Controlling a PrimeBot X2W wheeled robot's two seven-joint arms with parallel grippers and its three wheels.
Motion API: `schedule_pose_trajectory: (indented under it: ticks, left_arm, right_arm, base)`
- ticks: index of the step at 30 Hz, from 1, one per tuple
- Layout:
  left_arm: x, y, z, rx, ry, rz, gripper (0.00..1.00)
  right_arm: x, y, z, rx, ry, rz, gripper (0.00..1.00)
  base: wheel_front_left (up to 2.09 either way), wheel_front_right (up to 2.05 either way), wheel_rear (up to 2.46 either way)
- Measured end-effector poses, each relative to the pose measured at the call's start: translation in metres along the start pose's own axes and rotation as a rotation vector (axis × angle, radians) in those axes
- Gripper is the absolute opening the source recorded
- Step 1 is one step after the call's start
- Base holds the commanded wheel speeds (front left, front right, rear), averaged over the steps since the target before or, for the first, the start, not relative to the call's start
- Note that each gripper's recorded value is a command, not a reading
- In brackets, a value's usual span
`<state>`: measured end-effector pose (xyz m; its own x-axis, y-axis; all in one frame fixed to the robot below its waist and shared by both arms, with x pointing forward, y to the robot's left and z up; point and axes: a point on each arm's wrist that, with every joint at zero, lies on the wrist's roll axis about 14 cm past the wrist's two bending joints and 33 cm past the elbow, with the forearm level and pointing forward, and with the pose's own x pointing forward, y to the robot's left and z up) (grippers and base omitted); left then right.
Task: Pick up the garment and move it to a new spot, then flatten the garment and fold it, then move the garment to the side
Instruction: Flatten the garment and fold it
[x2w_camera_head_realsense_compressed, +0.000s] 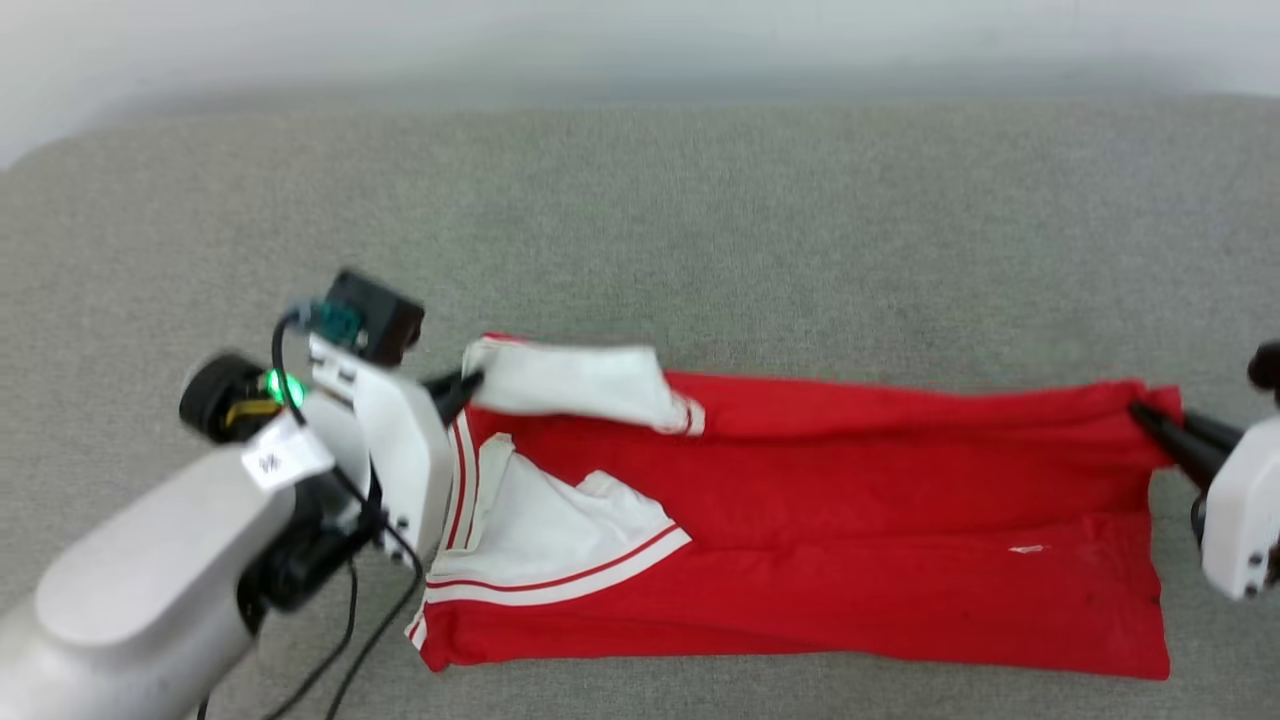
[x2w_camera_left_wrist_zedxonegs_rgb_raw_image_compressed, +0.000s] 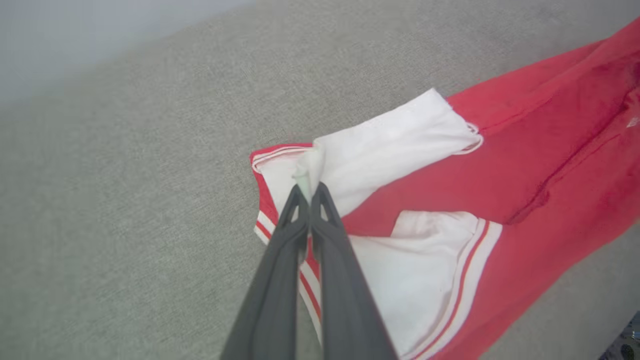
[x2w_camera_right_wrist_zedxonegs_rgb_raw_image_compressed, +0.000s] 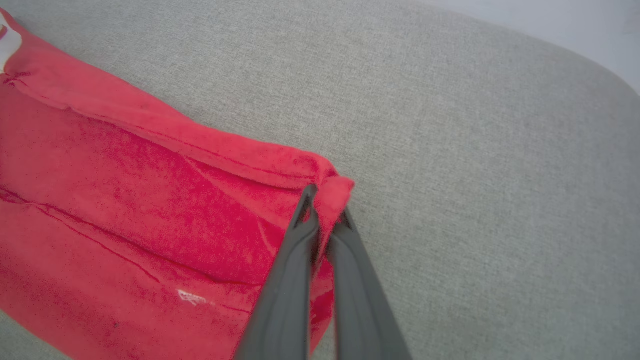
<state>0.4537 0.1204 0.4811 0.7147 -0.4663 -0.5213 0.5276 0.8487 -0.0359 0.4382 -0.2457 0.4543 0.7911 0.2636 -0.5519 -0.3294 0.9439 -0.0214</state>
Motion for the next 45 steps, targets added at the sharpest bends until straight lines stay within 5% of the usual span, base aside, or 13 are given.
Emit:
schedule_pose_trajectory:
  ticks: [11, 22, 23, 24, 25, 36, 45]
  left_arm:
    - [-0.038, -0.018, -0.071, -0.111, 0.116, 0.035, 0.00]
    - [-0.026, -0.026, -0.122, -0.167, 0.238, 0.032, 0.00]
    - [-0.025, -0.025, -0.123, -0.165, 0.233, 0.038, 0.27]
    - [-0.024, -0.025, -0.121, -0.165, 0.217, 0.042, 0.94]
    - [-0.023, -0.025, -0.117, -0.168, 0.187, 0.045, 1.00]
    - [-0.044, -0.001, -0.042, -0.122, -0.262, 0.237, 1.00]
    - [-0.066, 0.025, -0.023, -0.103, -0.420, 0.426, 1.00]
  right_arm:
    - [-0.034, 0.026, -0.051, 0.092, 0.037, 0.018, 0.00]
    - [-0.032, 0.041, -0.111, 0.185, 0.210, 0.026, 0.00]
    - [-0.032, 0.041, -0.112, 0.191, 0.207, 0.023, 0.21]
    - [-0.031, 0.041, -0.111, 0.200, 0.196, 0.019, 0.70]
    - [-0.030, 0.041, -0.110, 0.207, 0.184, 0.015, 1.00]
    - [-0.052, 0.016, -0.039, 0.192, -0.068, -0.026, 1.00]
    - [-0.057, 0.000, -0.049, 0.231, 0.077, -0.025, 1.00]
  base:
    - [0.00, 0.00, 0.00]
    - [0.00, 0.00, 0.00]
    - [0.00, 0.00, 0.00]
    - [0.00, 0.00, 0.00]
    - [0.00, 0.00, 0.00]
    - [0.00, 0.00, 0.00]
    - [0.00, 0.00, 0.00]
